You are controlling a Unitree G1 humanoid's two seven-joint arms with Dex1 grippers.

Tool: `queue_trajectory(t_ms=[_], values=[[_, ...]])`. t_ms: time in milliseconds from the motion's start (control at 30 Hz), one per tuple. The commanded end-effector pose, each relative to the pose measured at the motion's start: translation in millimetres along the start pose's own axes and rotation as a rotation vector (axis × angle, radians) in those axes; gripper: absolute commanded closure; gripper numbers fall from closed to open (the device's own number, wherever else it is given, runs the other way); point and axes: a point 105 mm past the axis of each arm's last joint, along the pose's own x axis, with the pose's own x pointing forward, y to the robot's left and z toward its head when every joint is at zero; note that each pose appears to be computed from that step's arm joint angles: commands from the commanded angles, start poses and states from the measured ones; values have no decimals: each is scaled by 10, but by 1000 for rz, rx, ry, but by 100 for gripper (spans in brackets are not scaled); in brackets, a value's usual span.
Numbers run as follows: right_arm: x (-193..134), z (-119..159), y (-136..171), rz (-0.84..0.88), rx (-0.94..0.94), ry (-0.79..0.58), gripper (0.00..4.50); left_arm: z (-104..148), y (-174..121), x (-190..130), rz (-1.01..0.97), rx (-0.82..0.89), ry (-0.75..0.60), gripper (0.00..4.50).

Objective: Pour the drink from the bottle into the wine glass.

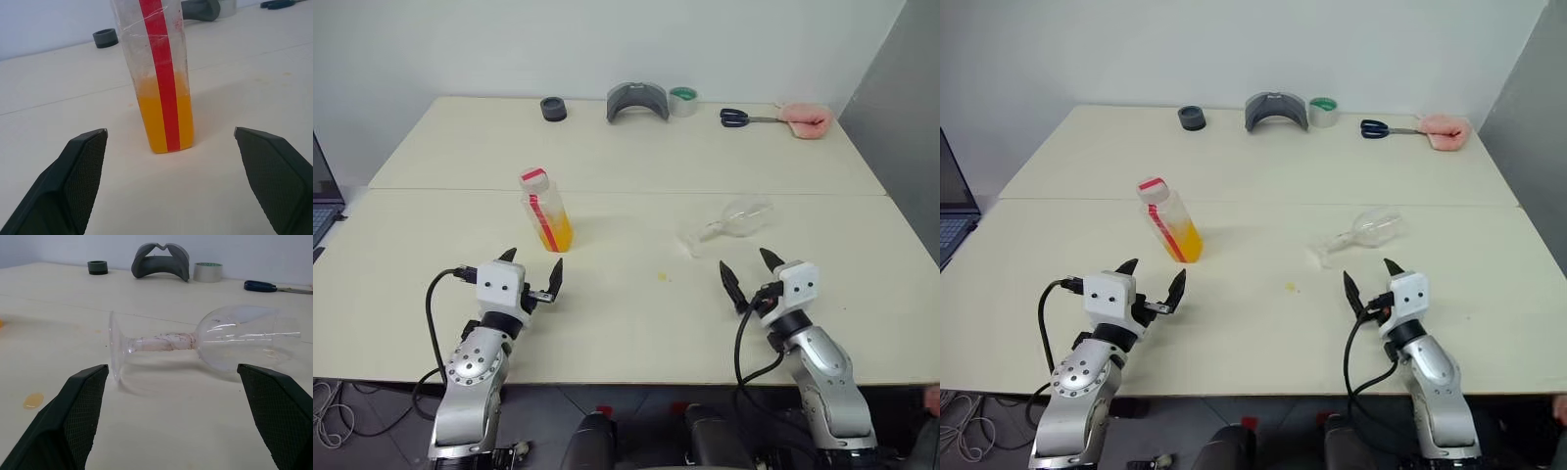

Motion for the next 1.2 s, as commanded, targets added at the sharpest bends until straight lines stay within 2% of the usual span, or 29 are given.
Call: queue_trajectory(t_ms=[33, 567, 1000, 1200], values=[[14, 99, -6, 7, -6, -41, 0, 168, 17, -22, 10, 1, -65, 3], [25, 114, -46, 4, -23, -46, 0, 245, -89, 41, -37, -23, -84, 3], [37, 201, -92, -3, -46, -86, 0, 470, -82, 84, -54, -103, -211, 3], [38, 202, -94, -1, -54, -87, 0, 472, -70, 114, -47, -112, -211, 3]])
